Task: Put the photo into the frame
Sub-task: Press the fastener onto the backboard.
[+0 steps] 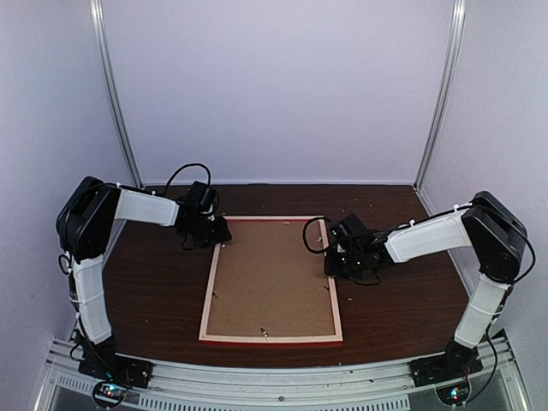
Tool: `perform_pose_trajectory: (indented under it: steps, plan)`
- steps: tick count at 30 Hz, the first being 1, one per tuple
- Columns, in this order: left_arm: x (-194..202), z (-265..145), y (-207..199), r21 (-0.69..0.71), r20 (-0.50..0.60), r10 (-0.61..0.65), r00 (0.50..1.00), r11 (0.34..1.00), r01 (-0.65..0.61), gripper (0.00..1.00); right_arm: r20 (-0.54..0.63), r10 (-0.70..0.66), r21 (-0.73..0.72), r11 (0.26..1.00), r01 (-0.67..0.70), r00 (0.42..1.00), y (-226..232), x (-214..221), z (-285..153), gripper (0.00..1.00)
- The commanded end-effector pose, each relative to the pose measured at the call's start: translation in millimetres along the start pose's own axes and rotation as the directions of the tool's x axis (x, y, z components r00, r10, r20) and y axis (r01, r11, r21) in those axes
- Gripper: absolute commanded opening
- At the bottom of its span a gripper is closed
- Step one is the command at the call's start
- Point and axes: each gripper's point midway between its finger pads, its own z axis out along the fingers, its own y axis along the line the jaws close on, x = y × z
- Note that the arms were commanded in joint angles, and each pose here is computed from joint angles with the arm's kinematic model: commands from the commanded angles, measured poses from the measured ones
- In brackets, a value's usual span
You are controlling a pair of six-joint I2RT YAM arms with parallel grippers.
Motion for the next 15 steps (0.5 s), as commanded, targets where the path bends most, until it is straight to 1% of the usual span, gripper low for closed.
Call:
perform_pose_trajectory:
  steps: [1,10,15]
  plan:
    - [38.6,2.2,28.2,-0.083,-0.154,-0.005,0.988,0.997,-0.008,0.54,-0.096,-0.034,-0.104,0.994,0.024,0.995,24.0,25.2,7.1,0.00]
    - [41.7,-13.5,22.5,-0.054,-0.186,0.042,0.982,0.997,-0.053,0.58,-0.085,-0.032,-0.104,0.994,0.024,0.996,25.1,20.6,9.7,0.00]
    - [40.5,-29.4,25.5,-0.069,-0.185,0.086,0.979,0.992,-0.101,0.65,-0.086,-0.035,-0.098,0.995,0.026,0.996,22.9,18.4,10.8,0.00]
